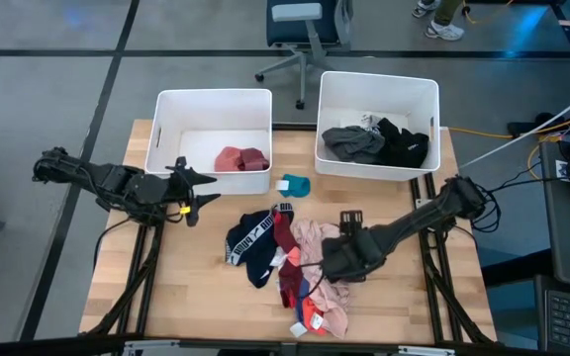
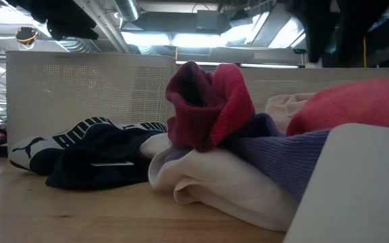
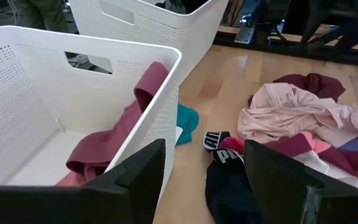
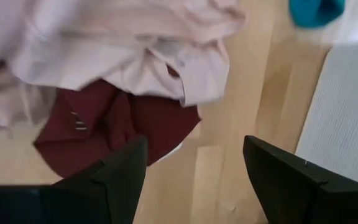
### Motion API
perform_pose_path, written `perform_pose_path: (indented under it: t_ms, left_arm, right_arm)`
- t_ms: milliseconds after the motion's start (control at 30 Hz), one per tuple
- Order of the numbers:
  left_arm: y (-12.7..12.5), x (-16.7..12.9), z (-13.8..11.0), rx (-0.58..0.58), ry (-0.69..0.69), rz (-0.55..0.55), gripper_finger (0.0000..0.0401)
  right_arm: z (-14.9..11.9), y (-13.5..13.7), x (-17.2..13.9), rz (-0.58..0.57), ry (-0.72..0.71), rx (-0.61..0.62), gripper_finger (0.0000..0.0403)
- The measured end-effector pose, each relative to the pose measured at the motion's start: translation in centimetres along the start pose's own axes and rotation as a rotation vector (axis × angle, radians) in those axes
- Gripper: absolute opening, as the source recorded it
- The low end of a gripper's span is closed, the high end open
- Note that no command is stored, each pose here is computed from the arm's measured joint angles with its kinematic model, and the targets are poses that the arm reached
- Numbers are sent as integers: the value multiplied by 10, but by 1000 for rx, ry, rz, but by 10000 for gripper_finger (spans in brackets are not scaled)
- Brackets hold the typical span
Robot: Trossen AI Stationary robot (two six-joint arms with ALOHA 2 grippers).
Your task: Sort clothes
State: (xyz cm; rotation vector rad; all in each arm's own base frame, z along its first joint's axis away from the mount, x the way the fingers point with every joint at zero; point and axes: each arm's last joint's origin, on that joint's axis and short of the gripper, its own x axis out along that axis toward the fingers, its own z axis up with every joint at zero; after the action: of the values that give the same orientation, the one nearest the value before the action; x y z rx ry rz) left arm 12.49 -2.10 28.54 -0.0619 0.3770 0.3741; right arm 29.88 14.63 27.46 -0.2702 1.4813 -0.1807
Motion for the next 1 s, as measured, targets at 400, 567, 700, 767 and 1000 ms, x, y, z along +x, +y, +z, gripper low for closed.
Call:
perform_pose_path:
  t_ms: [400,567,700,767,1000]
  left_arm:
    - [0,0,1,-9,-12,-4,208]
    - [0,0,1,-9,-12,-3,208]
    - [0,0,1,-9,-12,-3,208]
    - [0,0,1,-9,-12,-3,208]
    - [0,0,1,-10,-13,-3,208]
  right_arm:
    - [-11,29,51,177,37,45,264]
    - [-13,34,62,221,35,40,264]
    - [-18,35,74,219,54,45,264]
    - [-22,36,82,216,64,48,259]
    - [-28,36,97,180,66,60,165]
